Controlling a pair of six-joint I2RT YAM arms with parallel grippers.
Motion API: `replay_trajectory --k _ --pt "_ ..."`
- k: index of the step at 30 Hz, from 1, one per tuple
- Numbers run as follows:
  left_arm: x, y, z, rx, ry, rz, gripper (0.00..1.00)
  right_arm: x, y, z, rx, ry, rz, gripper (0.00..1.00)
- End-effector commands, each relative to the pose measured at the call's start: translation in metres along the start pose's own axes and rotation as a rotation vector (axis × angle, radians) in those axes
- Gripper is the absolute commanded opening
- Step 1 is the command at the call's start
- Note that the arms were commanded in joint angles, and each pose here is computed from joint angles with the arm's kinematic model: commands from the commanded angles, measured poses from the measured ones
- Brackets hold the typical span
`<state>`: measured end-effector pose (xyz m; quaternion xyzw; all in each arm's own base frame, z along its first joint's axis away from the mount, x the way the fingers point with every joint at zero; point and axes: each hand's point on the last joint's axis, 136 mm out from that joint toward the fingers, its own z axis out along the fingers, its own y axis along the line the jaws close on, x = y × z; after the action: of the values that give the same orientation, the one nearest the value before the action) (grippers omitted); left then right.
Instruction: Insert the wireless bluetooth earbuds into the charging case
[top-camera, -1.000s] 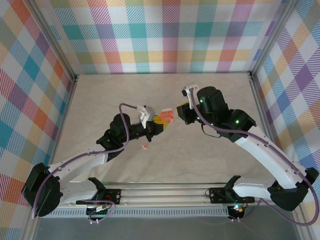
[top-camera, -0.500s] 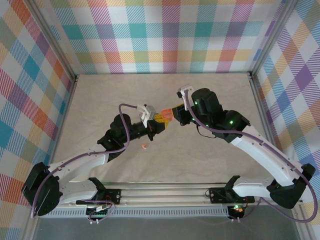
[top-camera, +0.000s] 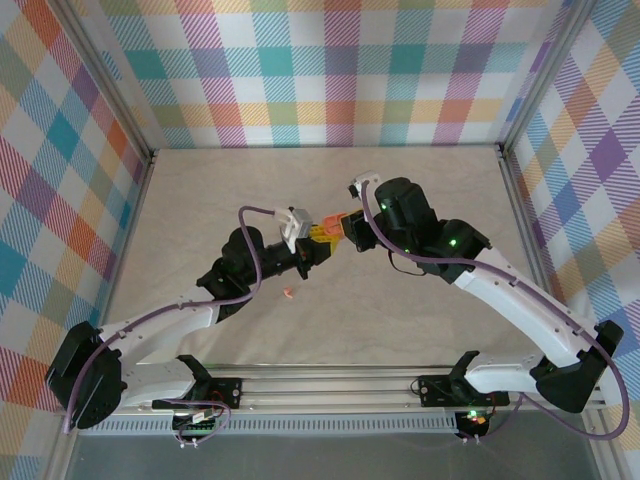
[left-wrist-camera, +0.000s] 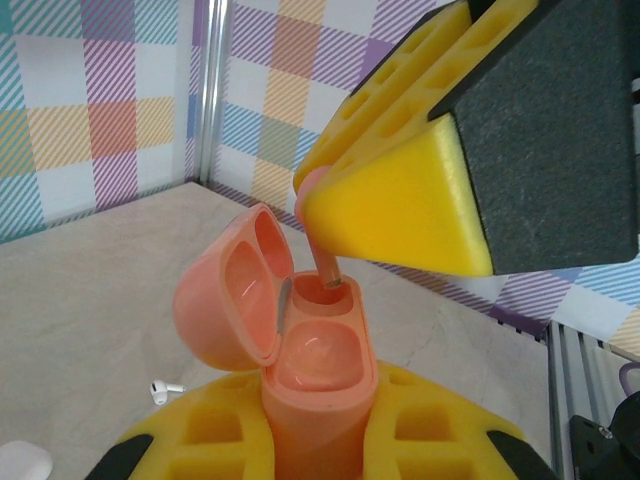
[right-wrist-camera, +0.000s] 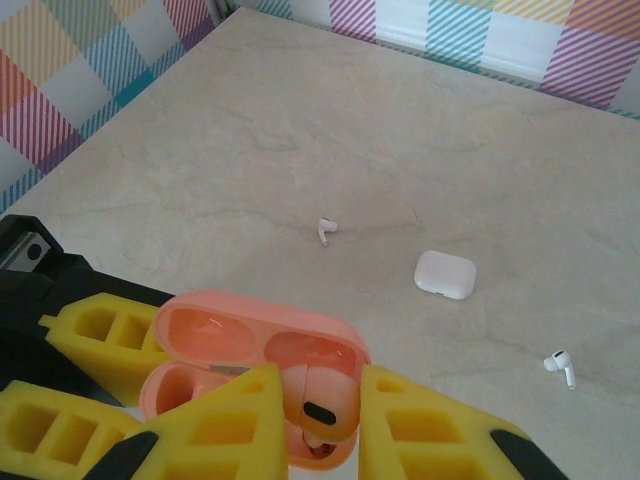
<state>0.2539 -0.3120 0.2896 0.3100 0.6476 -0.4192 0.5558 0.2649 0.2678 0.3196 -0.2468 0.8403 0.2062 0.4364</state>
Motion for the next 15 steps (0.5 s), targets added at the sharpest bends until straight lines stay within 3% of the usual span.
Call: replay_trajectory --k 1,15 --pt "-0.029 -0.012 0.003 0.029 -0.08 0.02 0.0 -0.001 0.003 0.006 -0.006 -0.007 -0.001 0.19" --pt "-0.035 -0.012 0.002 0.026 -0.094 0.019 0.0 0.016 -0.005 0.004 0.027 0.059 -0.031 0.19"
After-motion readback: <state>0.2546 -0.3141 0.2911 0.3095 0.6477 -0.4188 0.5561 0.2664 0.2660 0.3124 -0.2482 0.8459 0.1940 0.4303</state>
